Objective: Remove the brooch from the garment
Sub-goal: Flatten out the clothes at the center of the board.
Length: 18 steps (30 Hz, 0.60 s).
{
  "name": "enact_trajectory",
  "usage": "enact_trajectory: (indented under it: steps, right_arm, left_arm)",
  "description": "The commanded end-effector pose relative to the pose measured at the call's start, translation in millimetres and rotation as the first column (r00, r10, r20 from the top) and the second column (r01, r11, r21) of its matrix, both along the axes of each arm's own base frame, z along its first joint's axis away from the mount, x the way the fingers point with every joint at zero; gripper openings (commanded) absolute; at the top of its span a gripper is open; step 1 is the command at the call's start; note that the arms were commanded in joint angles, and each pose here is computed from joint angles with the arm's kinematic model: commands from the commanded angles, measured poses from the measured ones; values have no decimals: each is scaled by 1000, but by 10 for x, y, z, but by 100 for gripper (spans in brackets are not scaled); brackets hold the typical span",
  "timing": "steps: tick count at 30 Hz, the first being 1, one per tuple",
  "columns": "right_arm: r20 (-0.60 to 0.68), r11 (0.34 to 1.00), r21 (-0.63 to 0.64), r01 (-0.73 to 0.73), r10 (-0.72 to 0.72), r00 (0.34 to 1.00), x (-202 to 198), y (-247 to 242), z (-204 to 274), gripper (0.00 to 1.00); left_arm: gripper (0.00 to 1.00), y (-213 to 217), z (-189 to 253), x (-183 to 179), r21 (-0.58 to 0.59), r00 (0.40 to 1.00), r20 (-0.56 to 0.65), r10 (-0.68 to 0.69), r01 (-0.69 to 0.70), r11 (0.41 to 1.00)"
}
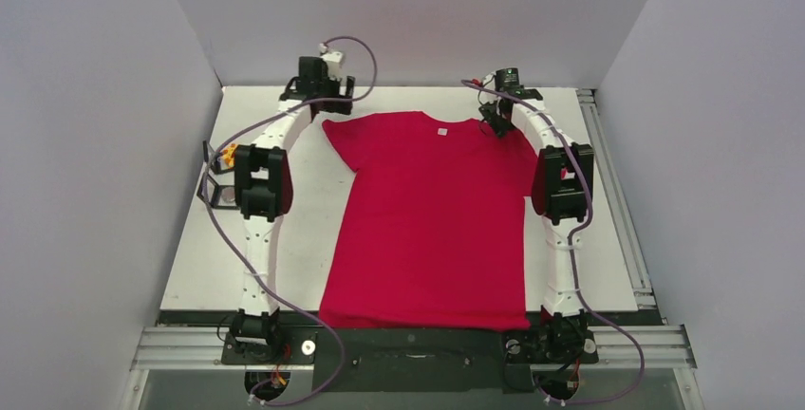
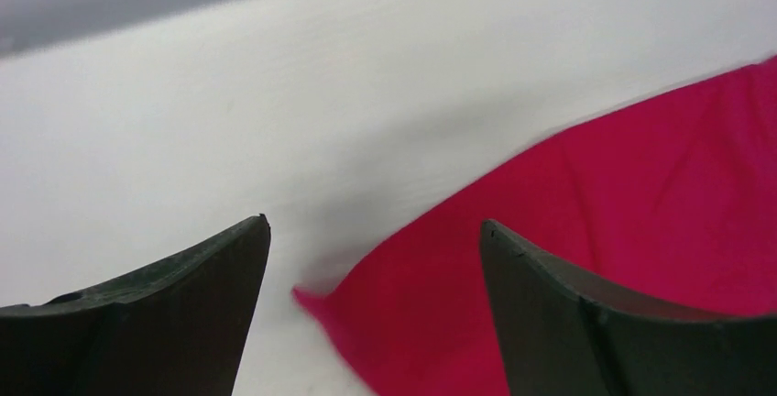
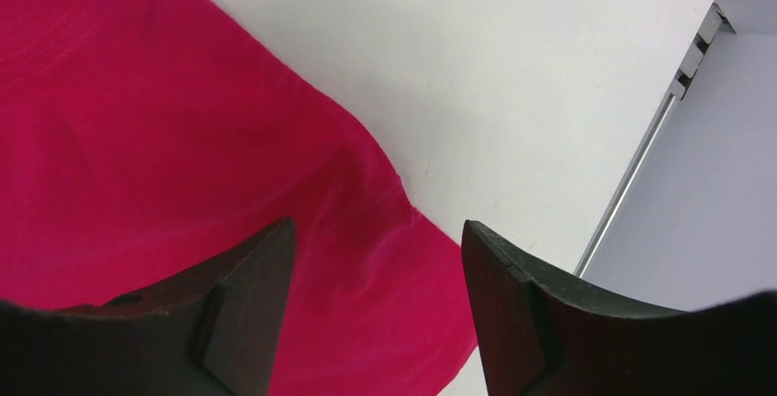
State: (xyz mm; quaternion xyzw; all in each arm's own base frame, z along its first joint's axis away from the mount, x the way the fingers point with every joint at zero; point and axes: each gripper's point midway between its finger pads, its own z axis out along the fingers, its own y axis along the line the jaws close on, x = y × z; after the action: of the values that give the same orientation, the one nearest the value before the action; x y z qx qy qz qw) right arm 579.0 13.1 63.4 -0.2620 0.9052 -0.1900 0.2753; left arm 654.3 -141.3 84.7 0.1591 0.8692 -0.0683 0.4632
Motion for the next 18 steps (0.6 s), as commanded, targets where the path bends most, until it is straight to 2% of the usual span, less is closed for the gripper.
enact_trajectory:
  steps: [1,4,7,12,17,18]
  right_arm:
    - [145,994,105,0,-15,989,-7,83,817,63]
    - [141,991,136,-5,-15,990,-69,107,913,64]
    - [135,987,159,3,-25,991,-137,76,996,64]
    - [114,981,190,48,-70,991,-250,-76,1062,64]
    - [103,977,193,88,-109,989,-339,-271,1105,64]
    - [102,977,192,96,-117,988,-352,-313,1109,64]
  left_arm:
    - [79,556,384,-329,-244,950,-152,274,-304,921]
    - [70,688,76,-542,-254,891,-271,365,-432,866]
    - [68,756,-145,-616,-232,849,-324,417,-498,835]
    - [58,646,-376,-656,-239,837,-377,396,-501,832]
    - [56,434,-497,-669,-268,847,-404,346,-471,840]
    - [49,421,-527,-669,-269,847,-407,342,-469,841]
